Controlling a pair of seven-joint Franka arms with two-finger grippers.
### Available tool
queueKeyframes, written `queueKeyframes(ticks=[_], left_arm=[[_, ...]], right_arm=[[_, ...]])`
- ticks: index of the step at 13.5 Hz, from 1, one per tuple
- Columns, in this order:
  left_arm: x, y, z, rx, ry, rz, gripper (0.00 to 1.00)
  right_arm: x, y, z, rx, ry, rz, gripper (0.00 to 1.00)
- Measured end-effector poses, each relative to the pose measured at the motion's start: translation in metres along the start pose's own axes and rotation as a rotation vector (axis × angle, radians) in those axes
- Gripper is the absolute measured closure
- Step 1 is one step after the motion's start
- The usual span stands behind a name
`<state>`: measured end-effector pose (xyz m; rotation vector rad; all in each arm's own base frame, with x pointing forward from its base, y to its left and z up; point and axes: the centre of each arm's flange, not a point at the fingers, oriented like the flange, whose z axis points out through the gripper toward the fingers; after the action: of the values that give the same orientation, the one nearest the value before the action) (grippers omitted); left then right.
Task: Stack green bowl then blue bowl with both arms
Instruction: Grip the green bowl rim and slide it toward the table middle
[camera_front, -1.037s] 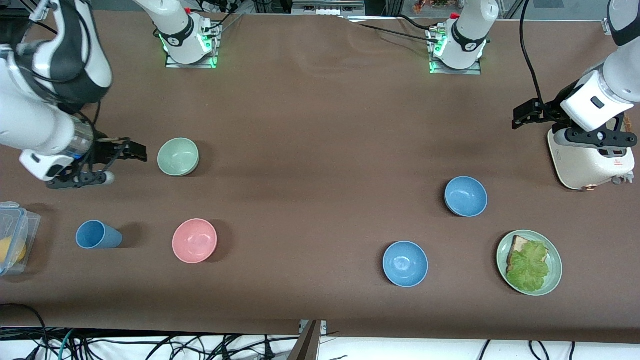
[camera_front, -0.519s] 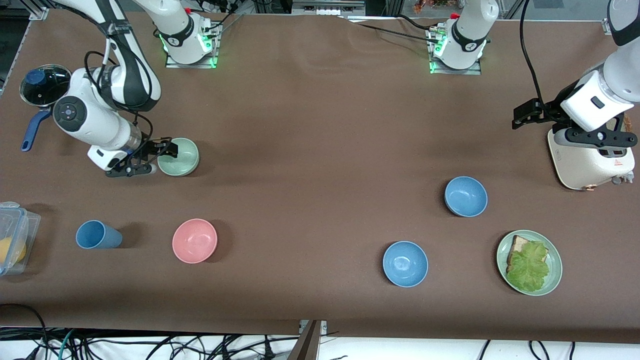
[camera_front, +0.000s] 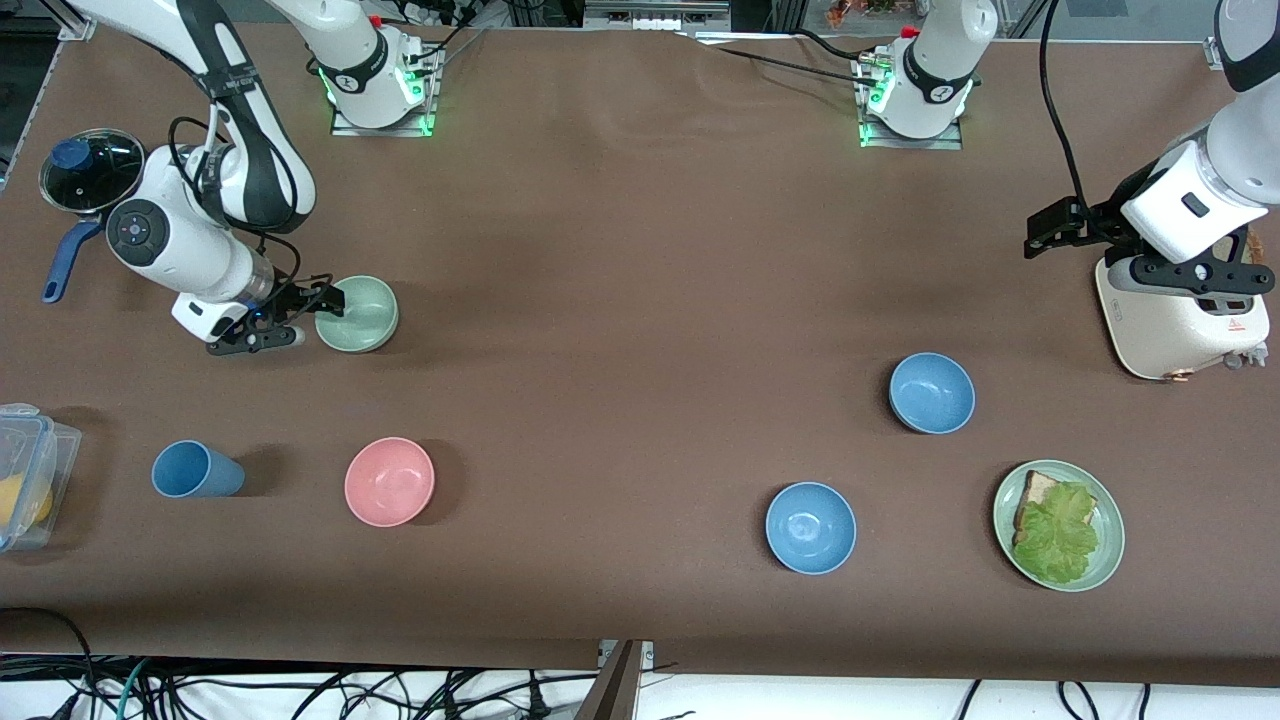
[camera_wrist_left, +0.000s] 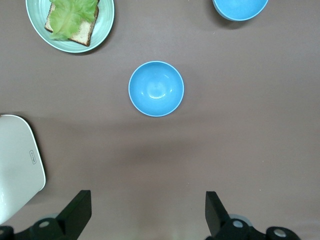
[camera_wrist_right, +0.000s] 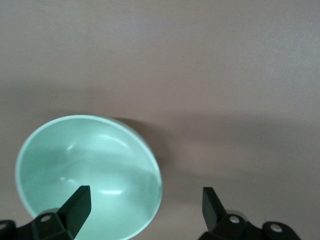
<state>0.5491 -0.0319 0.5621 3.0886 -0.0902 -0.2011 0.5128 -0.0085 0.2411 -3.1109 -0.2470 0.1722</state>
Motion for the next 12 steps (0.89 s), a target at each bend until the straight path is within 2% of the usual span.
queueKeyframes(ticks=[2,3,4,7,10,11,12], left_arm=[[0.000,0.000,0.000,0.000,0.000,0.000,0.00],[0.000,0.000,0.000,0.000,0.000,0.000,0.00],[0.000,0.000,0.000,0.000,0.000,0.000,0.00],[0.000,0.000,0.000,0.000,0.000,0.000,0.00],[0.000,0.000,0.000,0.000,0.000,0.000,0.00],[0.000,0.000,0.000,0.000,0.000,0.000,0.00],[0.000,0.000,0.000,0.000,0.000,0.000,0.00]], right_arm=[[0.000,0.001,0.016,-0.001,-0.015,0.001,0.09],[0.000,0.001,0.022,-0.001,-0.021,0.001,0.10],[0.000,0.001,0.027,-0.001,-0.027,0.001,0.19],[0.000,0.001,0.031,0.001,-0.033,0.002,0.56],[0.001,0.001,0.030,0.001,-0.030,0.003,0.87],[0.003,0.001,0.026,0.002,-0.023,0.004,0.96],[0.007,0.000,0.018,0.001,-0.009,0.002,0.96]])
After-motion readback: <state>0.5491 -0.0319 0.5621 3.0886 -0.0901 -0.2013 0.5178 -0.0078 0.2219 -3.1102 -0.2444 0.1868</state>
